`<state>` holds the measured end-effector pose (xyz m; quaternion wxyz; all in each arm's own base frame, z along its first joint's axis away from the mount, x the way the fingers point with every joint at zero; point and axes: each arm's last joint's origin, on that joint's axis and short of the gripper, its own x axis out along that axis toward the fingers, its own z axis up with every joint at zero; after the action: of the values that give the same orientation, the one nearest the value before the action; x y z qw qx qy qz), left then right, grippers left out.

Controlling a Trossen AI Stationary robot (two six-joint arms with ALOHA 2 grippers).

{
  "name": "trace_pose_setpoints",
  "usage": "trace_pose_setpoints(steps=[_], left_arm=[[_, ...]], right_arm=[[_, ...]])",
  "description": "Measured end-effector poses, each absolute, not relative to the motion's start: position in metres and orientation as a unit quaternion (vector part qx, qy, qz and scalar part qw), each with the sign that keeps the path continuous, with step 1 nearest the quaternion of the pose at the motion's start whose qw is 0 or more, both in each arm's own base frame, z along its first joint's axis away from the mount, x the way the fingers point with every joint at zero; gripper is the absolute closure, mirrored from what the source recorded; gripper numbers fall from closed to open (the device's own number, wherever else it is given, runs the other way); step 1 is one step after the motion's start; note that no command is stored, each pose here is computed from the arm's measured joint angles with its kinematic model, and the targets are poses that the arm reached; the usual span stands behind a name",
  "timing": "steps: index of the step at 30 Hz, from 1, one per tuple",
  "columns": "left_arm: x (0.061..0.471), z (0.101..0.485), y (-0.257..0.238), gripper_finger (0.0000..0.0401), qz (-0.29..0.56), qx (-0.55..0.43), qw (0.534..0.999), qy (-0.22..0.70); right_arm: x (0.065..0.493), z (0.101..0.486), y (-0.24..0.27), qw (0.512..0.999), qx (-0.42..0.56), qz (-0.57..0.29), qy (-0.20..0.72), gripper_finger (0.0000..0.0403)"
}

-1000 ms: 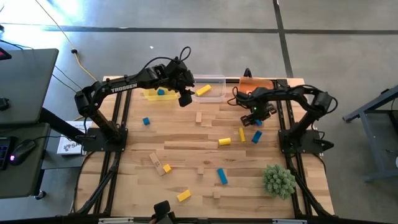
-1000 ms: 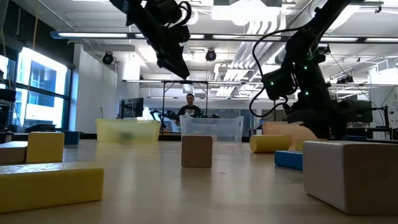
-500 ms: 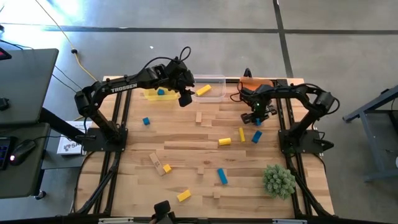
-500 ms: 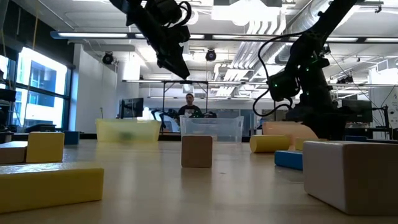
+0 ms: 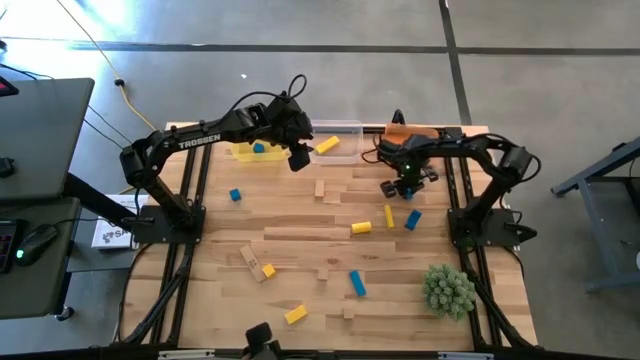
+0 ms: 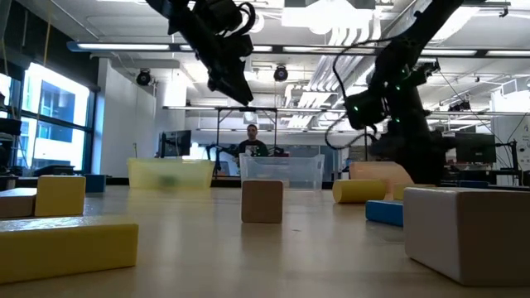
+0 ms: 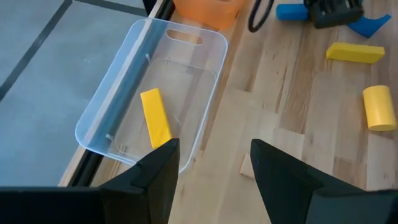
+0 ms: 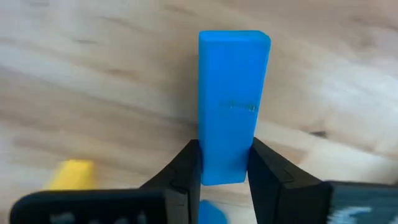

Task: Sort & place blocks by color
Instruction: Put the blue block into the yellow bin

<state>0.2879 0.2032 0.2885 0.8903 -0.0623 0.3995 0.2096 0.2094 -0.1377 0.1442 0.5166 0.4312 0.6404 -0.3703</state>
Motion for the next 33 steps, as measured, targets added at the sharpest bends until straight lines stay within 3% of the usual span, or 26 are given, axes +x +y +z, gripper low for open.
trace_pose_setpoints(steps=[8, 12, 23, 33], left_arm=[[0.286, 0.286, 0.201, 0.0215, 0.209, -0.088, 0.885, 0.407], [0.286, 0.286, 0.200, 0.0215, 0.203, -0.100, 0.884, 0.409], [0.288, 0.287, 0.197, 0.0215, 0.220, -0.305, 0.856, 0.355], [0.298, 0.292, 0.193, 0.0215, 0.212, -0.418, 0.832, 0.296]], right_arm=[[0.250, 0.178, -0.125, 0.580, 0.412, -0.327, 0.622, 0.0328], [0.272, 0.204, -0.119, 0.635, 0.385, -0.291, 0.603, 0.0328], [0.311, 0.278, -0.113, 0.774, 0.245, -0.198, 0.549, 0.0328], [0.320, 0.319, -0.099, 0.821, 0.112, -0.161, 0.536, 0.0328]])
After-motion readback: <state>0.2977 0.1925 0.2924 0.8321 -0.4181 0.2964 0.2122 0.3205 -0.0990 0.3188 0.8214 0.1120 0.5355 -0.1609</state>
